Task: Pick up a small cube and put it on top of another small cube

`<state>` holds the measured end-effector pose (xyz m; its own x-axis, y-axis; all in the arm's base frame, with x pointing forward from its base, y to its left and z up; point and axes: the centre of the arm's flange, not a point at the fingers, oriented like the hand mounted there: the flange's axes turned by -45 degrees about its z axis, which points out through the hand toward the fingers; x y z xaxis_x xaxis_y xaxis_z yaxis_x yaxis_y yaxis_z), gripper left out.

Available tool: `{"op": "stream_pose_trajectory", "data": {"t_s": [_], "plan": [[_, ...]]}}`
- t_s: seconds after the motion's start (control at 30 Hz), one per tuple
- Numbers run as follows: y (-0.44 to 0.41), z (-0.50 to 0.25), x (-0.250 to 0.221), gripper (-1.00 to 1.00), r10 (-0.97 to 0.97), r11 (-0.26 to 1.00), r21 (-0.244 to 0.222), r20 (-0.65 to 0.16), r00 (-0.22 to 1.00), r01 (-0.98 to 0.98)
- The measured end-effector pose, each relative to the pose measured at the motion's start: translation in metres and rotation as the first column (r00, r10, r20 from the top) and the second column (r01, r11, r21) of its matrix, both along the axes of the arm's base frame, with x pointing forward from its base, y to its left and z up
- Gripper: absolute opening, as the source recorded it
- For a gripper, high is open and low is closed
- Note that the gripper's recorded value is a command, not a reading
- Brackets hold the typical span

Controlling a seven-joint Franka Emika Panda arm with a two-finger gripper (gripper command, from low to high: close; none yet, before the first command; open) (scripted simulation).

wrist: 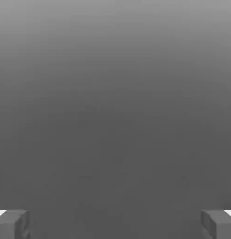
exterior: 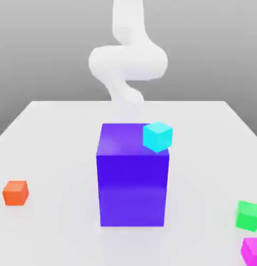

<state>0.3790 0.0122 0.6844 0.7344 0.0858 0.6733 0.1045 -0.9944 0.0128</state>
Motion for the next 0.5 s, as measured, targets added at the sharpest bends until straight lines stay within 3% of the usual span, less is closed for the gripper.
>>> {"op": "stream_pose_trajectory", "data": {"t_s": [0.23, 0.5], "plan": [[0.054, -0.09, 0.078, 0.0, 0.31, 0.945, -0.06, -0.164, 0.937, -0.323], [0.134, -0.212, 0.128, 0.0, 0.581, 0.762, -0.094, -0.339, 0.74, -0.641]]}}
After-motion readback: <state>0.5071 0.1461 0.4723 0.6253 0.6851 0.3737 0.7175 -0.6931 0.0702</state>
